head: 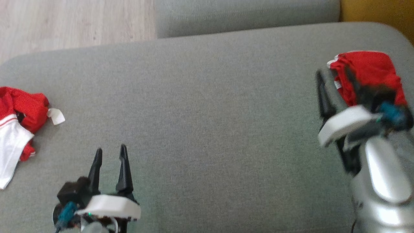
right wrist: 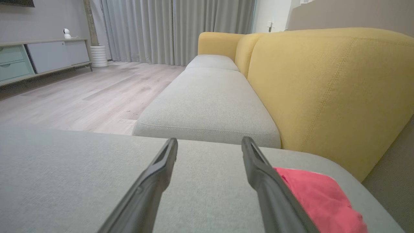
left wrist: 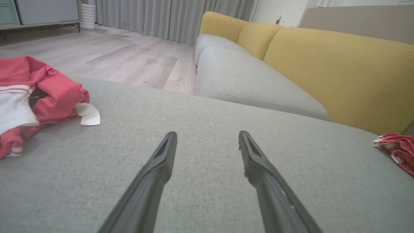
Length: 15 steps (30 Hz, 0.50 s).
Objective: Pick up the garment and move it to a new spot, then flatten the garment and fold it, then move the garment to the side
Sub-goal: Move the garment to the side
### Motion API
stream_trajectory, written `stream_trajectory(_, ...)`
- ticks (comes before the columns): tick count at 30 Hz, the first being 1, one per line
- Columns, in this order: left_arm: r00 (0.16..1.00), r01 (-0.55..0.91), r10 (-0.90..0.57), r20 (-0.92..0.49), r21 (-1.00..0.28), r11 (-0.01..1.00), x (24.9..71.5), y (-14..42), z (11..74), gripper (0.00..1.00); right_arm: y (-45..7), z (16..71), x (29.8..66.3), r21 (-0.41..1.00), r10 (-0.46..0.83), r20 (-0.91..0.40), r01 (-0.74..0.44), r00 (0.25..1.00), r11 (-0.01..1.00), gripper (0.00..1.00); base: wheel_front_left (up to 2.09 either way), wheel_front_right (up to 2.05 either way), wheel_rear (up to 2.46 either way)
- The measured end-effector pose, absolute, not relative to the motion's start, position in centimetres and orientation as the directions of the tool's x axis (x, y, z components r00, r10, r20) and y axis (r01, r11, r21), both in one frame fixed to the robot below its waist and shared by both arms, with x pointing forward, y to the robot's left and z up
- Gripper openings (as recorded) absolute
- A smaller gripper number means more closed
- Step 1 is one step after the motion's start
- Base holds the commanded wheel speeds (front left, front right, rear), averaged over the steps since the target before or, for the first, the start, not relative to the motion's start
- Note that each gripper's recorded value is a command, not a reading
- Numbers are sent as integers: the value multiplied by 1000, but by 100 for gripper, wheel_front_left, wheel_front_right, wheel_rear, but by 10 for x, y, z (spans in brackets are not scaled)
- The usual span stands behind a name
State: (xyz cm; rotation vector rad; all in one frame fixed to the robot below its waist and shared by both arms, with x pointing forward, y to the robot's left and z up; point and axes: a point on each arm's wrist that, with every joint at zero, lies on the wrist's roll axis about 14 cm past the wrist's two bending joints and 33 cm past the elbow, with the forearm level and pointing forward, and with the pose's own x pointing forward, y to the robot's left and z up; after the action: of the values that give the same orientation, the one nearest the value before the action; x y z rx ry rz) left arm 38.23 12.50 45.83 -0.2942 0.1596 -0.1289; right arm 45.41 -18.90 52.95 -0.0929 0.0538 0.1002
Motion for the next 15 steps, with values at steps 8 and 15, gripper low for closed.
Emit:
stream_trajectory(8,979,45,-97,-177,-279,959,349,142,448,100,-174,497,395,-41,99,-69,-102,993,994,100,0,0,0)
stream_trajectory(15,981,0,-52,-187,-270,963,332,155,445,100,-167,485,364,67,102,-59,-98,993,993,100,0,0,0)
